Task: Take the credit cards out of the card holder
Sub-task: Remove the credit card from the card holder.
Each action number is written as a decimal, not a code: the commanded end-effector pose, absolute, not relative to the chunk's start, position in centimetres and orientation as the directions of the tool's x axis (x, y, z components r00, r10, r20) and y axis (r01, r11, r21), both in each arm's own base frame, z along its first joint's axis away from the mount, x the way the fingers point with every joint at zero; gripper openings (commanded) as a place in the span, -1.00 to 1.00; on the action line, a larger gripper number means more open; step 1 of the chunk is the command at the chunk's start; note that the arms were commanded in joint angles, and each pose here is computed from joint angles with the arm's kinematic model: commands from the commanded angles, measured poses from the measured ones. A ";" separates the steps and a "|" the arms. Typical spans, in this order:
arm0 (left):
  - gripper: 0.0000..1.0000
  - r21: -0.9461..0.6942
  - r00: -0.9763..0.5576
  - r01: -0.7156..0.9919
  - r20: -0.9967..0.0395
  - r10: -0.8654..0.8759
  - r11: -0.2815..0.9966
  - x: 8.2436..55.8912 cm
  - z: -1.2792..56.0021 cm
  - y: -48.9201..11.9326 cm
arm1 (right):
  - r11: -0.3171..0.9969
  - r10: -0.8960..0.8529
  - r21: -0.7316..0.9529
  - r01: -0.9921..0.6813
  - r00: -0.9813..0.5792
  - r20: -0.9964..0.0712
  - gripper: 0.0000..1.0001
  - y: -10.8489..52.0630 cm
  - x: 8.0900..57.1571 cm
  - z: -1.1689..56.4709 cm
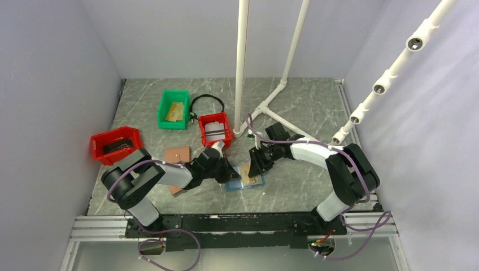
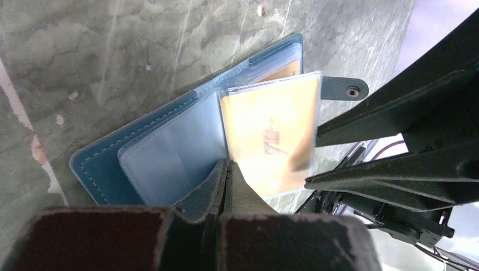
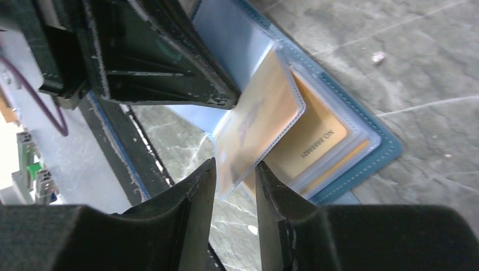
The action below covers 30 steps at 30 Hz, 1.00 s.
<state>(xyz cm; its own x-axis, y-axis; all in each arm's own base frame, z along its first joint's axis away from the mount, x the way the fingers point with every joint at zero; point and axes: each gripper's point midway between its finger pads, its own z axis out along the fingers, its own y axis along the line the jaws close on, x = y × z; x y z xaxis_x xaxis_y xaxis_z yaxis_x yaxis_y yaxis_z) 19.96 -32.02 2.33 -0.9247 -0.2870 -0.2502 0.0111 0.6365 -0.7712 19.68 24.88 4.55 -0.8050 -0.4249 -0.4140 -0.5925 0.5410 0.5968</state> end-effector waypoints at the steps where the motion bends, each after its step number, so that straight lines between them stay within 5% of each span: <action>1: -1.00 -0.770 -0.930 0.010 -0.241 -0.276 0.638 19.2 2.1 -31.4 | 0.450 -0.421 0.658 -0.603 -0.794 -0.439 -0.38 26.2 18.9 6.2; 4: -0.91 -0.792 -0.927 0.017 -0.240 -0.286 0.610 19.2 2.8 -31.6 | 0.443 -0.428 0.667 -0.598 -0.796 -0.429 -0.67 26.2 18.8 6.1; 8: -0.46 -0.843 -0.918 0.032 -0.238 -0.318 0.537 19.4 4.5 -32.1 | 0.466 -0.422 0.653 -0.596 -0.799 -0.429 -0.89 26.4 19.7 6.1; 15: -0.04 -0.889 -0.908 0.009 -0.199 -0.370 0.457 19.7 5.6 -32.4 | 0.408 -0.409 0.679 -0.610 -0.787 -0.462 -0.81 27.0 19.3 7.6; 30: 0.26 -0.937 -0.871 -0.026 -0.150 -0.467 0.349 20.6 6.4 -32.2 | 0.324 -0.431 0.711 -0.625 -0.766 -0.477 -0.66 28.2 17.8 8.7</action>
<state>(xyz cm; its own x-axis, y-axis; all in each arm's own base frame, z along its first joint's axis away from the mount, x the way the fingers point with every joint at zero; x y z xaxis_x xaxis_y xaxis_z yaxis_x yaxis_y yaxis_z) 19.64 -32.03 4.63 -0.8957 -0.4221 -0.1400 -0.0513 0.4109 -0.9103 17.42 27.05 6.39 -0.8004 -0.4432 -0.4036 -0.5791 0.3979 0.7116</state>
